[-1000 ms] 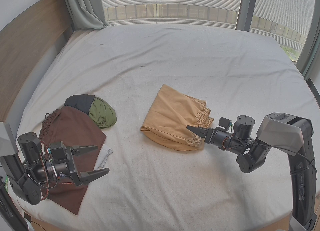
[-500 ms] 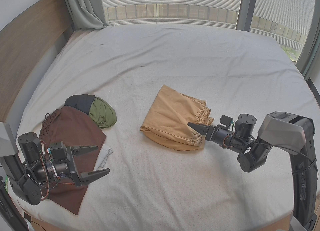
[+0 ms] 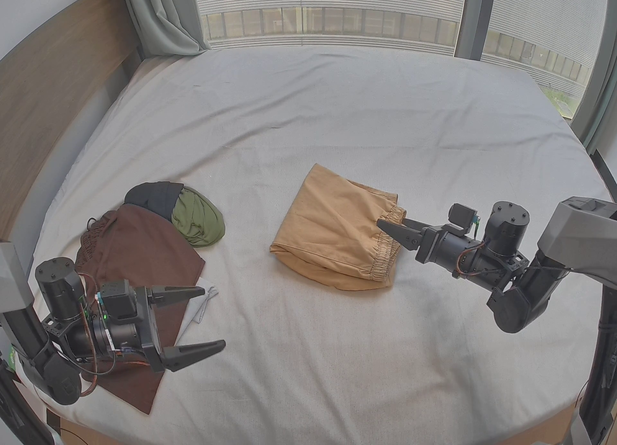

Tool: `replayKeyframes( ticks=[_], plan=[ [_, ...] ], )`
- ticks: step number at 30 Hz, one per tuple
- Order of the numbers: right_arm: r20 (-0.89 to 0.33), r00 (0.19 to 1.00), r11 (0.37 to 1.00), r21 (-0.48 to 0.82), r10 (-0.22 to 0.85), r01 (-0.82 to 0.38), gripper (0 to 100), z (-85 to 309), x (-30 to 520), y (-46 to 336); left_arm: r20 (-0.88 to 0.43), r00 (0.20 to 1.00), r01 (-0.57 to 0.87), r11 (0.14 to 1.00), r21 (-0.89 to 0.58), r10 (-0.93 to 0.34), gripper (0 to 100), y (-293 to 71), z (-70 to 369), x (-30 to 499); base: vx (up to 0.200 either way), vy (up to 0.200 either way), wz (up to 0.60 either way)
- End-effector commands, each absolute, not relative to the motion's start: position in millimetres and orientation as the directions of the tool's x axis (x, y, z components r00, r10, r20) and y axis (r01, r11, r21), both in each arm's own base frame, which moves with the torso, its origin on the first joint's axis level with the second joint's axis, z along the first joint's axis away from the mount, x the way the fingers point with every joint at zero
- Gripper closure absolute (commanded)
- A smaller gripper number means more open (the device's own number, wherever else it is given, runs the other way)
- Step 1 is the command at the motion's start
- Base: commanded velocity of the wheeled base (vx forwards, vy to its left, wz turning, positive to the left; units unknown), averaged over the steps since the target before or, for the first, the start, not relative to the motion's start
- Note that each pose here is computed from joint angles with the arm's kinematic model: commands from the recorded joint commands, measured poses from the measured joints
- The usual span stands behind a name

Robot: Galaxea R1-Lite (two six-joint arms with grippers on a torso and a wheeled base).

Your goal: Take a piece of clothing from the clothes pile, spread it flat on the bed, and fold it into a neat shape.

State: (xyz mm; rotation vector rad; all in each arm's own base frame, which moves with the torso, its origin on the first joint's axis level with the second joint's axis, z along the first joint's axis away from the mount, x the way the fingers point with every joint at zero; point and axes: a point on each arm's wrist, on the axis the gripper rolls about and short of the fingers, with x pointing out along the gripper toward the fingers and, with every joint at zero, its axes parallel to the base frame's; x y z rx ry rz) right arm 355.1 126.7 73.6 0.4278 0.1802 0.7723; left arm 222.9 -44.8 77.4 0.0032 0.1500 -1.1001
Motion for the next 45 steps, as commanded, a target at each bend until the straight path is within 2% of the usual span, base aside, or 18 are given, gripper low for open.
replayKeyframes(
  ticks=[1,8,13,18,28,35,40,45],
  plan=[
    [0.019,0.728,0.67,0.377,0.685,-0.64,0,93,331,119,-0.113,0.38,0.921,0.387,-0.052,-0.918,0,-58,85,204,0.0,0.0,0.0],
    [0.008,0.735,0.695,0.317,0.678,-0.645,0,103,303,110,-0.111,0.359,0.93,0.366,-0.047,-0.927,0,-59,90,186,0.0,0.0,0.0],
    [-0.01,0.784,0.764,0.23,0.621,-0.603,0,107,283,102,-0.074,0.323,0.946,0.324,0.009,-0.943,0,-65,104,169,0.0,0.0,0.0],
    [-0.016,0.798,0.792,0.128,0.603,-0.597,0,116,256,94,-0.037,0.323,0.945,0.32,0.064,-0.946,0,-68,117,160,0.0,0.0,0.0],
    [0.022,0.831,0.825,0.106,0.555,-0.554,0,134,214,78,0.074,0.31,0.939,0.317,0.131,-0.948,0,-68,147,133,0.0,0.0,0.0],
    [0.075,0.831,0.826,0.091,0.551,-0.556,0,148,184,67,0.124,0.365,0.912,0.381,0.153,-0.923,0,-62,158,119,0.0,0.0,0.0],
    [0.104,0.85,0.847,0.081,0.516,-0.525,0,153,172,56,0.107,0.379,0.909,0.391,0.143,-0.919,0,-58,158,113,0.0,0.0,0.0],
    [0.187,0.865,0.874,0.056,0.466,-0.483,0,165,148,40,0.092,0.429,0.891,0.438,0.118,-0.899,0,-51,158,93,0.0,0.0,0.0]
  ],
)
